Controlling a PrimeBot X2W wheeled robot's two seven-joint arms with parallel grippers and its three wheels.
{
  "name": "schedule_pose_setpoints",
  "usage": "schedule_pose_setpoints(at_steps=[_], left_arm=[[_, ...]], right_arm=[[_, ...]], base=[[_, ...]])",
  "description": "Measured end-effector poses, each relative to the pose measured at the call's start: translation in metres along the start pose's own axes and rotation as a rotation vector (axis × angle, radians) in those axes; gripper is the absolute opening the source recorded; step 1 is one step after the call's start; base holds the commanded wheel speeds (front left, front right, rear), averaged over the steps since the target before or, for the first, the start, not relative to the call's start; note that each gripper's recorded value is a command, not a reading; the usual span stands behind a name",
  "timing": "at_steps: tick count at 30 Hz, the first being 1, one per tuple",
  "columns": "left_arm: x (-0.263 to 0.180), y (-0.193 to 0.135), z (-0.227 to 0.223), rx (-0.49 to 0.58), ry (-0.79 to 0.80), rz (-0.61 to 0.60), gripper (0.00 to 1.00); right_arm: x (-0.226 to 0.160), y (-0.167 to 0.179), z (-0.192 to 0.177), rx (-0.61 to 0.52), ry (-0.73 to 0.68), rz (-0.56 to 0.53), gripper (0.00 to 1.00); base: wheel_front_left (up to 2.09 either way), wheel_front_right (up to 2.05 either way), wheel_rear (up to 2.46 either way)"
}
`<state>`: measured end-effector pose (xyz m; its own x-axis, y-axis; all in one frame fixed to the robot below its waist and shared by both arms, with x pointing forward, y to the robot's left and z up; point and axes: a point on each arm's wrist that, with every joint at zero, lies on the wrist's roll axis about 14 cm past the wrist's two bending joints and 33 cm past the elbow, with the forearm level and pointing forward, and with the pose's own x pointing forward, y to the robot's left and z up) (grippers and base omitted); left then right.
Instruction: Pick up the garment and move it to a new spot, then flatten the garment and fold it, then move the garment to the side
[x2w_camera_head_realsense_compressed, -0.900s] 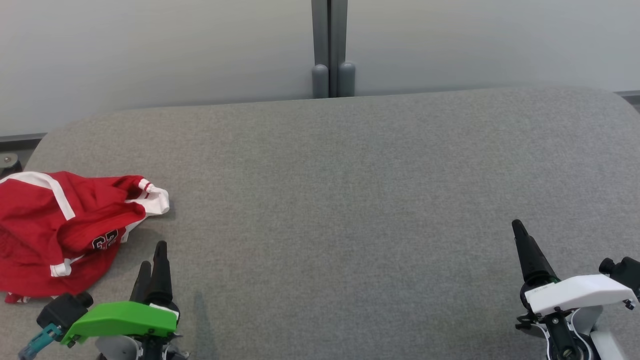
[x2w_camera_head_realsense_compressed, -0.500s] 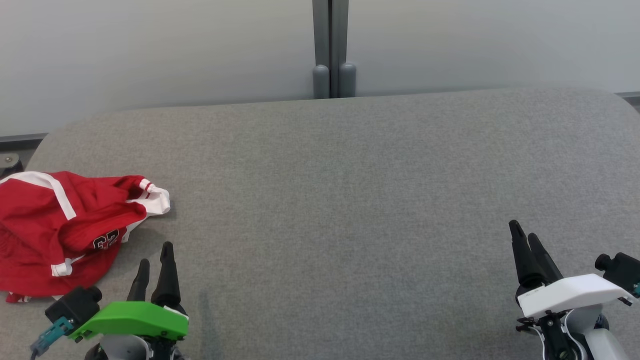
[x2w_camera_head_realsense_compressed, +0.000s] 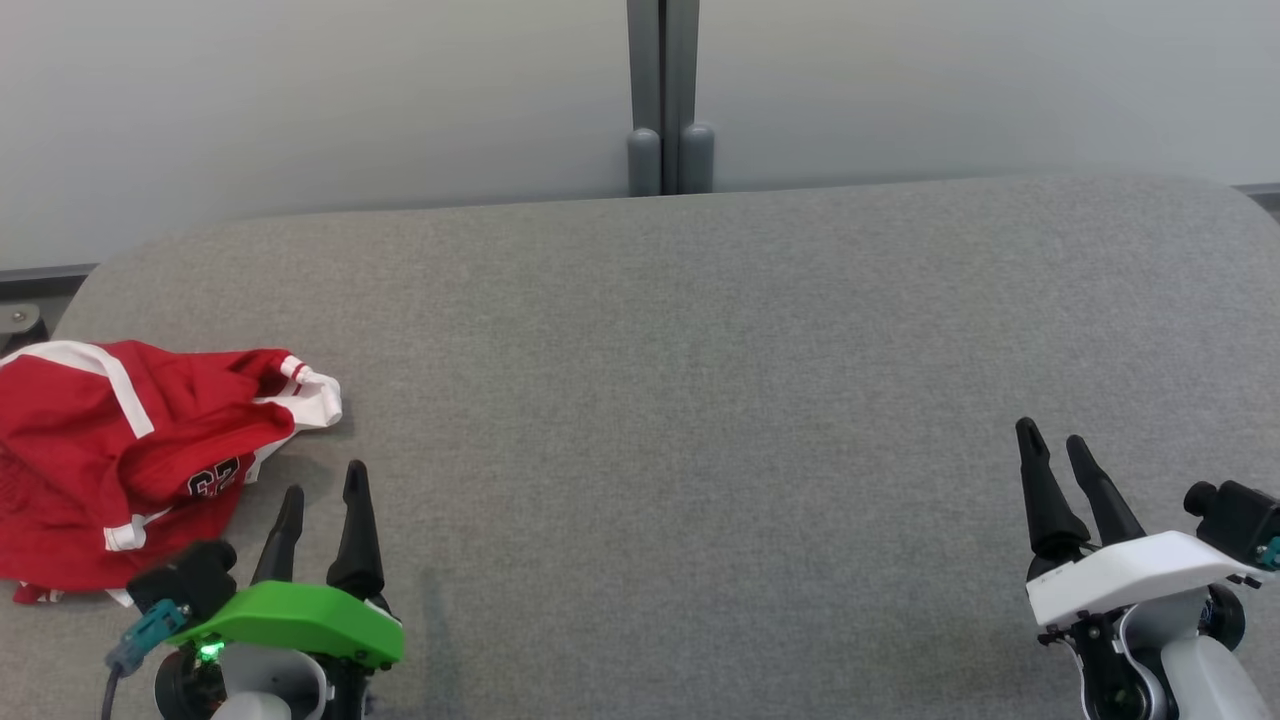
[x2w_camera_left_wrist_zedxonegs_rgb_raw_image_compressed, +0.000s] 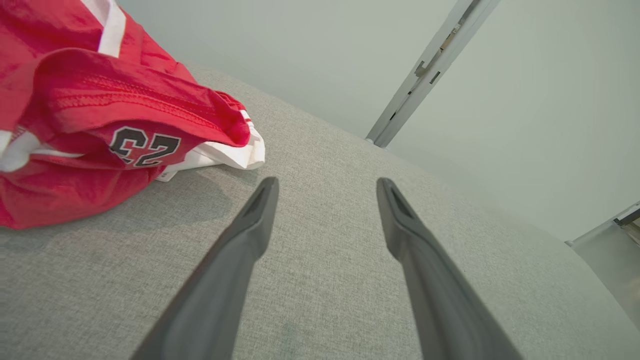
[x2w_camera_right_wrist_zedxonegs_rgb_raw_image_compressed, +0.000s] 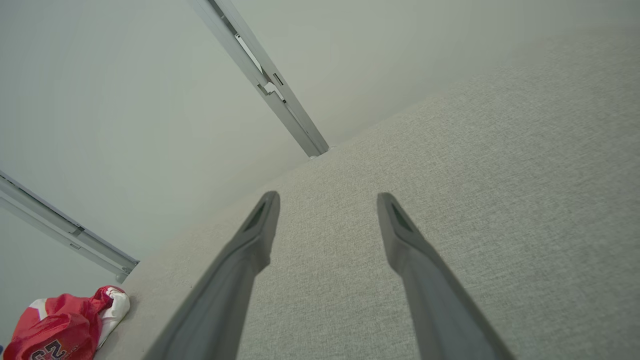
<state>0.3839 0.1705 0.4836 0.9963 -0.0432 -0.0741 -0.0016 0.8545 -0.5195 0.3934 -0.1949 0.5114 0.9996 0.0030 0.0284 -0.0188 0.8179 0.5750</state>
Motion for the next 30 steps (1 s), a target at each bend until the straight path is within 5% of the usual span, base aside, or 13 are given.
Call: schedule_pose_setpoints(at_steps=[30], left_arm=[[-0.014,-0.001,-0.018,0.323,0.015,-0.008,1.0]], right_arm=[[-0.01,-0.008,-0.015,-0.3,0.012,-0.015,1.0]], base=[[0.0,0.0,0.0]])
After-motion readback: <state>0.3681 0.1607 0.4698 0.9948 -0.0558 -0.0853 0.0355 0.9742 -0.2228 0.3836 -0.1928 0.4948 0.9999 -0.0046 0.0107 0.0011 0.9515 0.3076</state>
